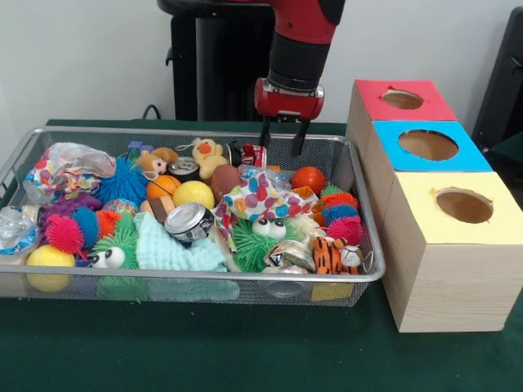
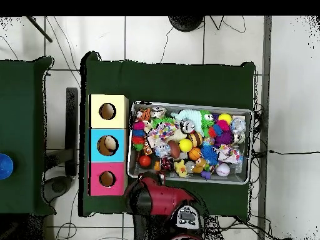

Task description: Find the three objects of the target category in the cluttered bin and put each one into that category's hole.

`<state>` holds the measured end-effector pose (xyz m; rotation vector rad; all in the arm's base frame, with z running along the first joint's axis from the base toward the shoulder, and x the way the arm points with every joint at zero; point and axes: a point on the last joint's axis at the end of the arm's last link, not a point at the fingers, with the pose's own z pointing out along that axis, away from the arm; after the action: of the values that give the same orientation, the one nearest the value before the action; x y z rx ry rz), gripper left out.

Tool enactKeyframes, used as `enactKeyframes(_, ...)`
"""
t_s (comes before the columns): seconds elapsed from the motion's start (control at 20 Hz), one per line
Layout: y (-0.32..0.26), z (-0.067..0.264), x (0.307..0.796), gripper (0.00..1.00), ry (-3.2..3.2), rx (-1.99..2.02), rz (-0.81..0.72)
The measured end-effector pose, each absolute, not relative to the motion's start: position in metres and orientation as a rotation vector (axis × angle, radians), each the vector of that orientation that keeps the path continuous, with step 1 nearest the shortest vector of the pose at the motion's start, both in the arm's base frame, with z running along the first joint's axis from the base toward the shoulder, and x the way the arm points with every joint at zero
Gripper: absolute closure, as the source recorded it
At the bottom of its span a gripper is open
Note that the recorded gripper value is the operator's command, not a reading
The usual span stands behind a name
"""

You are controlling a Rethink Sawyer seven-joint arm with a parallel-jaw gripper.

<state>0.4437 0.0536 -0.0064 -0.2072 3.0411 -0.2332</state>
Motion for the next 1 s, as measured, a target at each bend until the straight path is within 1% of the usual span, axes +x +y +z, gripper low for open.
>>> enactKeyframes(0.15, 0.050, -0.003, 0.443, 0.00, 3.022, -0.179, -0.234)
enactKeyframes(0.3, 0.049, 0.008, 0.446, 0.00, 2.999, -0.136, -0.234)
enactKeyframes(0.75, 0.055, 0.060, 0.488, 0.00, 2.889, 0.035, -0.211)
enactKeyframes(1.0, 0.068, 0.081, 0.506, 0.00, 2.872, 0.072, -0.194)
